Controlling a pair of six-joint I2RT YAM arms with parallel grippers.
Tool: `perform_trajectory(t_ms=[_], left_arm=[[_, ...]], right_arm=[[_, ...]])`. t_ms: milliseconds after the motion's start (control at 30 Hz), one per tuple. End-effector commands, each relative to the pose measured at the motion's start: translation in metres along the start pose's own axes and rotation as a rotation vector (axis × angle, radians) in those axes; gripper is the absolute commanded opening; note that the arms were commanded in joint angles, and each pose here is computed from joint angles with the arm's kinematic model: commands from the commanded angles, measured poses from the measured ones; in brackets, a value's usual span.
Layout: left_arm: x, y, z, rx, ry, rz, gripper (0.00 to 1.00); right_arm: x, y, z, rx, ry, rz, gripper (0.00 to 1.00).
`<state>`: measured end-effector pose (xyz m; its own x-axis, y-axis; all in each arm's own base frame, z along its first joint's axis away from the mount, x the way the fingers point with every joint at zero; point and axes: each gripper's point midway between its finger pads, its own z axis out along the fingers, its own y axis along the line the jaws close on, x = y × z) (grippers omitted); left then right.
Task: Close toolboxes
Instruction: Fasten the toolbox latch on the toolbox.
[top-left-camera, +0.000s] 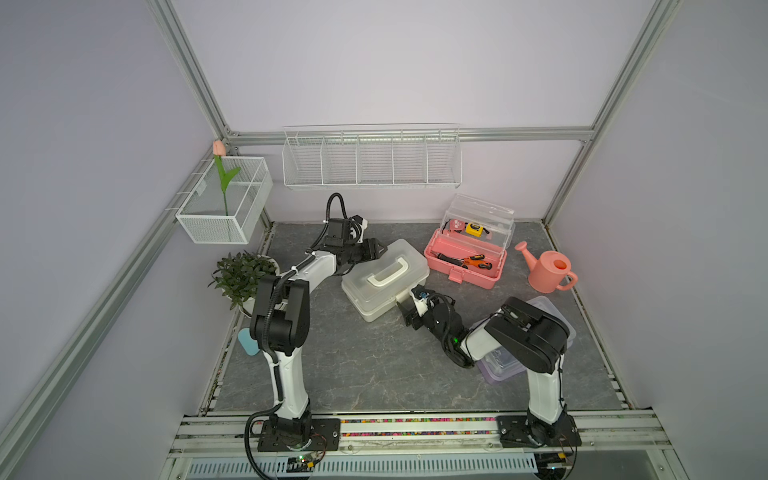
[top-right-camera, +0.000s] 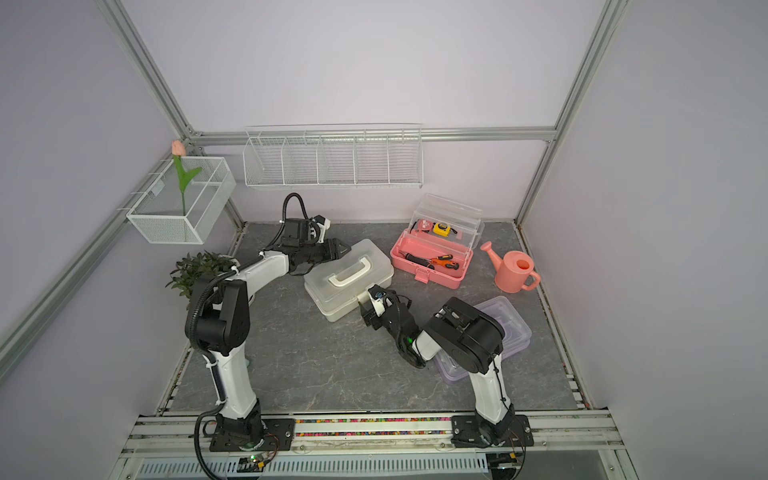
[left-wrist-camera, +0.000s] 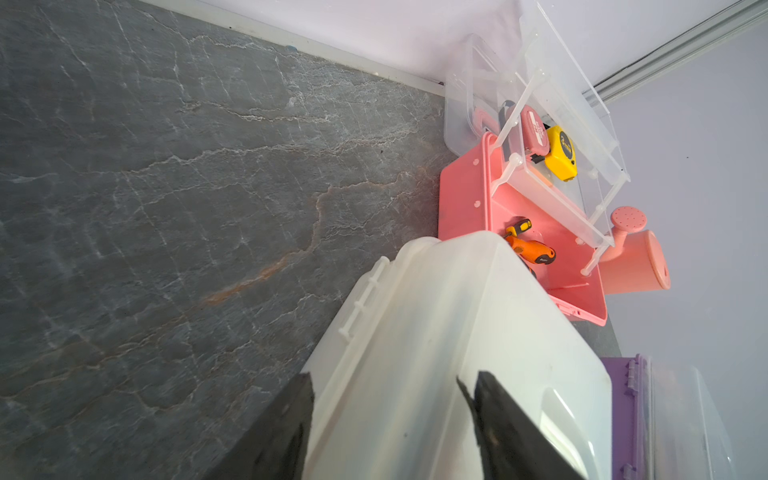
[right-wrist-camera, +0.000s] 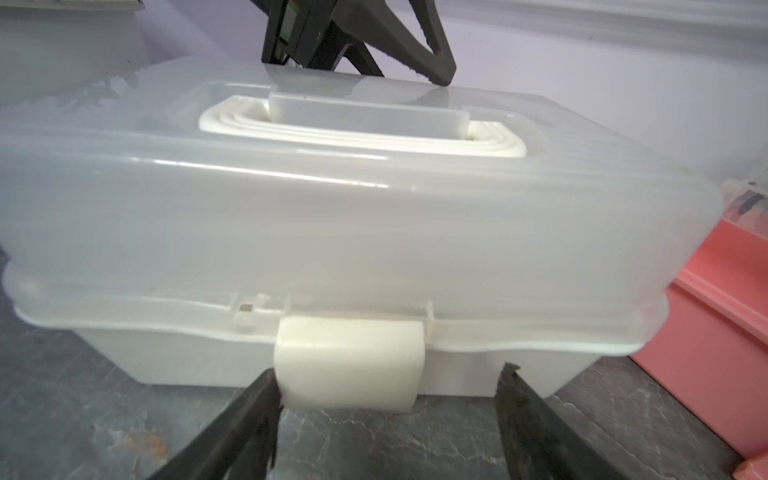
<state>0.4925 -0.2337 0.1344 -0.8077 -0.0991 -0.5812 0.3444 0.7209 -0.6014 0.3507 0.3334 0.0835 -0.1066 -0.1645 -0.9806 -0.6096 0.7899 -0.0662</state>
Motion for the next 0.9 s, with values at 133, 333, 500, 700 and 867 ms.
perform_trajectory(t_ms=[133, 333, 500, 700, 867], left_arm=[[0.070, 0.028, 0.022, -0.054, 0.213, -0.110, 0.63], [0.072, 0.028, 0.022, -0.053, 0.214, -0.110, 0.63], [0.072, 0.028, 0.022, -0.052, 0.217, -0.107, 0.63], [0.073, 0.029, 0.023, -0.053, 0.219, -0.110, 0.63], [0.071, 0.029, 0.023, -0.054, 0.216, -0.108, 0.63]], right_arm=[[-0.010, -0.005, 0.009, 0.017, -0.049, 0.036, 0.79], [-0.010, -0.003, 0.014, 0.012, -0.034, 0.042, 0.73], [-0.010, -0.005, 0.010, 0.020, -0.037, 0.037, 0.60], [-0.012, -0.007, -0.004, 0.024, -0.028, 0.034, 0.58], [-0.014, -0.010, -0.012, 0.035, -0.032, 0.037, 0.57]])
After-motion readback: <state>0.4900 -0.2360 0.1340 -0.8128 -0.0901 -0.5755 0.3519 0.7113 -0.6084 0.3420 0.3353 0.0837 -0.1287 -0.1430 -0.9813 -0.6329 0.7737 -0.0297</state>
